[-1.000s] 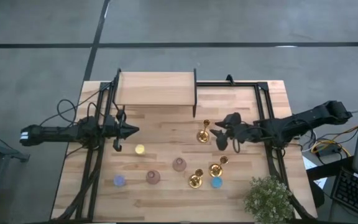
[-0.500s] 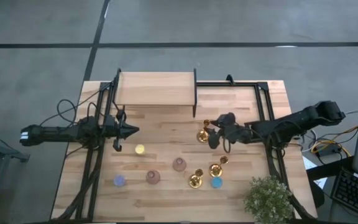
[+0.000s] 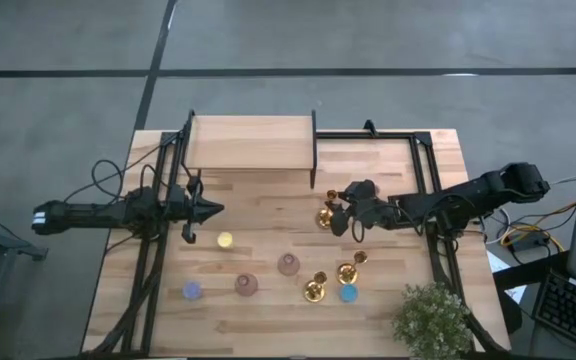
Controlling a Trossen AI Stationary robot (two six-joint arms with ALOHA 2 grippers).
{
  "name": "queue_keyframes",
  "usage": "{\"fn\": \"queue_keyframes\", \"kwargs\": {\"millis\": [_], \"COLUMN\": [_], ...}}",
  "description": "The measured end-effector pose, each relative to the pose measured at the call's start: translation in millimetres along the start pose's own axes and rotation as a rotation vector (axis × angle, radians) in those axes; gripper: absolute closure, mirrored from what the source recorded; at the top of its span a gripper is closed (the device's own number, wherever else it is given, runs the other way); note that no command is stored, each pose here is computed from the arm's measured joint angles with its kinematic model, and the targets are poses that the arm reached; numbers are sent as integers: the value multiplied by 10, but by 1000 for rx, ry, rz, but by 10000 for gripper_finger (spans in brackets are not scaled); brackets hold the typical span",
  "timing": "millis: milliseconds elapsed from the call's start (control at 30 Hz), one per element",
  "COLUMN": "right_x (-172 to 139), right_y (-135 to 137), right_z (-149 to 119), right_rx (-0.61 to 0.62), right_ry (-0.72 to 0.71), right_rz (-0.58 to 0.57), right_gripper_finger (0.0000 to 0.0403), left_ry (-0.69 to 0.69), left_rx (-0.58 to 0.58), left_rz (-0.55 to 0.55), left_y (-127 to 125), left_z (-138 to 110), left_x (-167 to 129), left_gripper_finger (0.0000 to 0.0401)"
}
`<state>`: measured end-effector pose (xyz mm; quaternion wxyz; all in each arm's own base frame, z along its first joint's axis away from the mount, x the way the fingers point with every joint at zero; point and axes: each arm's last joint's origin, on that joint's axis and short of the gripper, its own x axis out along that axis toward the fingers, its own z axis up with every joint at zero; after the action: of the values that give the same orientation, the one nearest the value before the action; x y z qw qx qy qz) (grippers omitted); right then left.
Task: Pick & Place candle stick holders
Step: Put the top gold candle holder on the shelf
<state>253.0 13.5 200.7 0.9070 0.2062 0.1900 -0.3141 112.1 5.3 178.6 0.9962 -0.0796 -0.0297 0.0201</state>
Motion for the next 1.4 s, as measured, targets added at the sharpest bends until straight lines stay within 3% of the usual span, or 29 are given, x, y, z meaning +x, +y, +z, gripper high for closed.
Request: {"fn": "queue_keyframes", "kwargs": {"millis": [633, 900, 1000, 1133, 1400], "right_x": [-2, -15, -59, -148, -380], "right_y": [1, 21, 114, 272, 430], "right_z": [26, 63, 223, 516, 1215], "right_rx": [14, 32, 60, 4, -71], "right_ry": [-11, -26, -61, -122, -143], "right_rz": [12, 32, 70, 110, 79], "right_gripper_finger": [370, 370, 370, 370, 370], "left_ry": [0, 0, 0, 1, 0], "left_rx": [0, 0, 0, 0, 0], "left_rz": [0, 0, 0, 1, 1], "left_y": [0, 0, 0, 0, 0], "left_z": [-1, -1, 0, 0, 0], "left_x": [0, 0, 0, 0, 0], "left_gripper_finger": [387, 387, 387, 387, 387]}}
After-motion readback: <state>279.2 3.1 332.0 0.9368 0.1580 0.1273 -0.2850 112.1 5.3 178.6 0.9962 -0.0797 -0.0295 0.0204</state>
